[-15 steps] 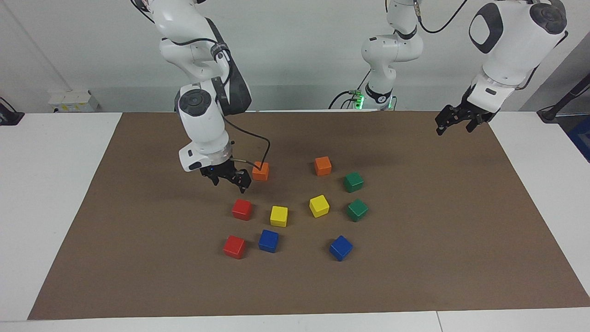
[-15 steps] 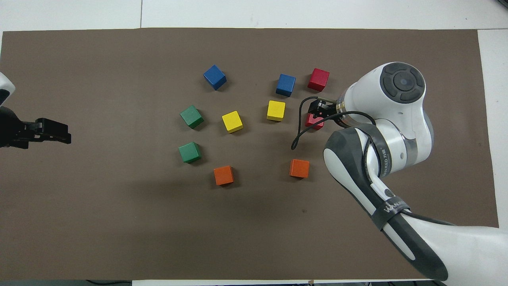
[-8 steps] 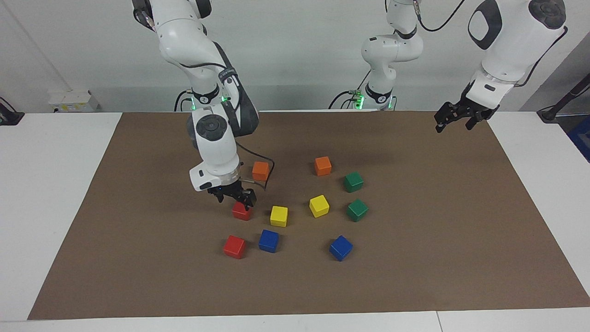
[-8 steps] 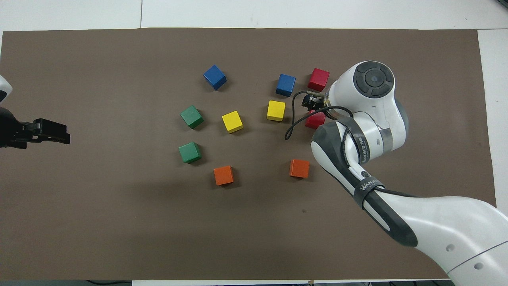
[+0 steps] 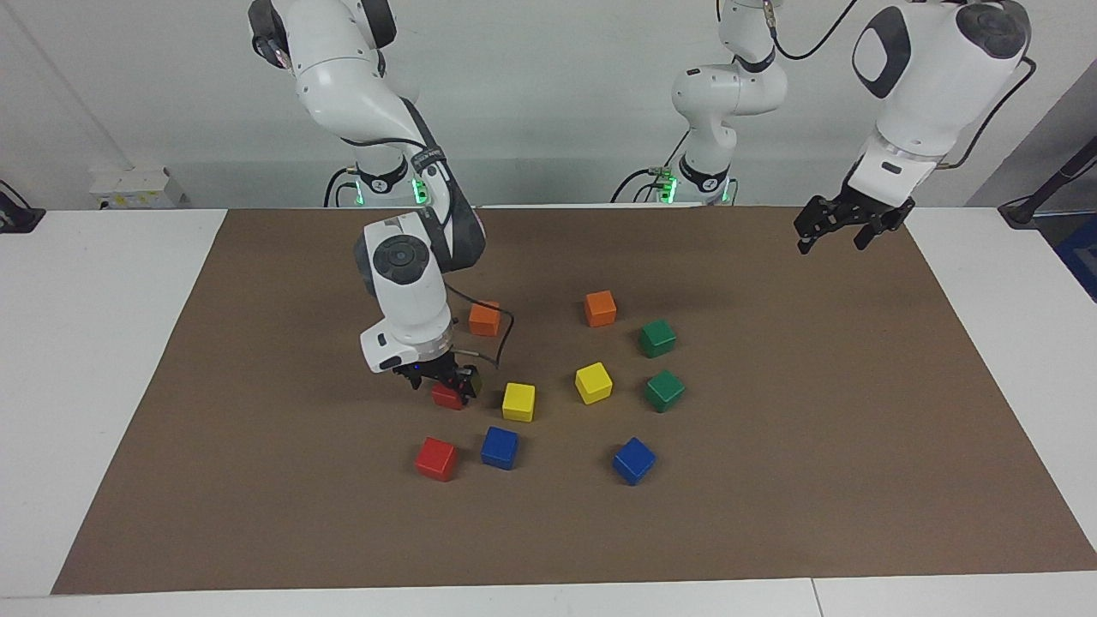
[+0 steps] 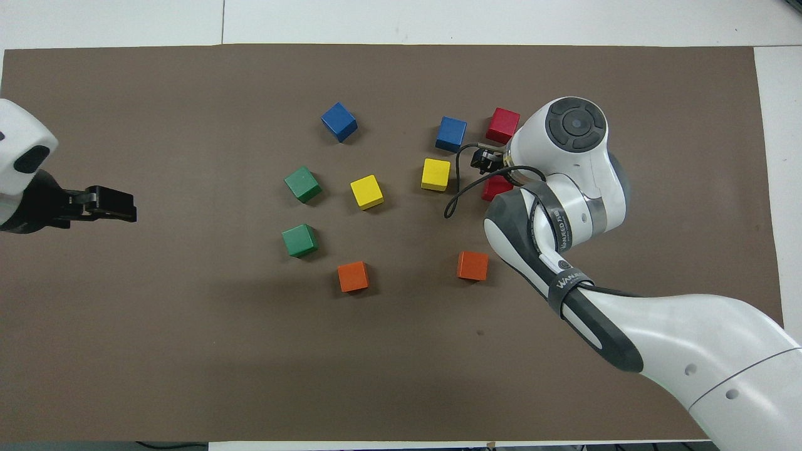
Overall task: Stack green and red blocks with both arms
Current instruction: 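Reach the left gripper down to the green block nearer the robot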
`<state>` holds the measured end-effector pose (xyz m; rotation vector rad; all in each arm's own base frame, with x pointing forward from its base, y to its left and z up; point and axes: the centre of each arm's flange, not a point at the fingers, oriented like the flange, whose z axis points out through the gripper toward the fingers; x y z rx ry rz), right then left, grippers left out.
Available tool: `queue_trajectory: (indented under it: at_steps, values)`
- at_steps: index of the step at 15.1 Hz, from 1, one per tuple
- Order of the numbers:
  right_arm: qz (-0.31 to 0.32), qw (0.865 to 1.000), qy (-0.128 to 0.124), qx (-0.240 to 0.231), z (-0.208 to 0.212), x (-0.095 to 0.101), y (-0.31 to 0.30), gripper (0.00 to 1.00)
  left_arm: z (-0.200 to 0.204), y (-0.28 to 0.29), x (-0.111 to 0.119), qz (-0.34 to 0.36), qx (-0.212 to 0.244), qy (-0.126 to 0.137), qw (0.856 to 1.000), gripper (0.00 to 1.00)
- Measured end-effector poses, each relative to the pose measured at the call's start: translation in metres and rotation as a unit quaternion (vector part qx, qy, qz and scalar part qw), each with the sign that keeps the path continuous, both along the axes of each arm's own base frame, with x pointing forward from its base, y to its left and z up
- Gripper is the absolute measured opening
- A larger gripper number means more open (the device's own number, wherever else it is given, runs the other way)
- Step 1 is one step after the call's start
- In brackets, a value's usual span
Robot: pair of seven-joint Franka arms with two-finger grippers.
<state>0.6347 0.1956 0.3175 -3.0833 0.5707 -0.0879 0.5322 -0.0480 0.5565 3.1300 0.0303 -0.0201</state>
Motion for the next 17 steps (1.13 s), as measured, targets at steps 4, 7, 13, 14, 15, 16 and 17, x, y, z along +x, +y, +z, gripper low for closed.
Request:
queue_trajectory:
  at_steps: [4, 7, 13, 14, 15, 16, 17]
  values:
    - [0.002, 1.0, 0.006, -0.002, -0.008, -0.001, 0.001, 1.0, -0.048, -0.069, -0.007, 0.034, 0.001, 0.0, 0.999, 1.0]
    - [0.009, 1.0, 0.01, -0.004, -0.013, -0.004, 0.004, 1.0, -0.089, -0.15, -0.008, 0.062, -0.005, -0.011, 0.998, 1.0]
    - [0.019, 1.0, 0.017, -0.007, -0.018, -0.01, 0.01, 0.72, -0.169, -0.188, 0.005, 0.054, -0.005, 0.0, 0.999, 1.0]
    - [0.02, 1.0, 0.017, -0.007, -0.019, -0.01, 0.01, 0.61, -0.175, -0.188, 0.004, 0.054, -0.004, 0.001, 0.999, 1.0]
    - [0.02, 1.0, 0.017, -0.007, -0.019, -0.01, 0.01, 0.55, -0.179, -0.187, 0.003, 0.054, -0.004, 0.0, 0.999, 1.0]
    - [0.02, 1.0, 0.017, -0.007, -0.019, -0.01, 0.01, 0.55, -0.182, -0.187, 0.002, 0.054, -0.005, -0.001, 0.999, 1.0]
    - [0.02, 1.0, 0.017, -0.007, -0.019, -0.01, 0.01, 0.55, -0.186, -0.186, 0.001, 0.055, -0.006, -0.003, 0.998, 1.0]
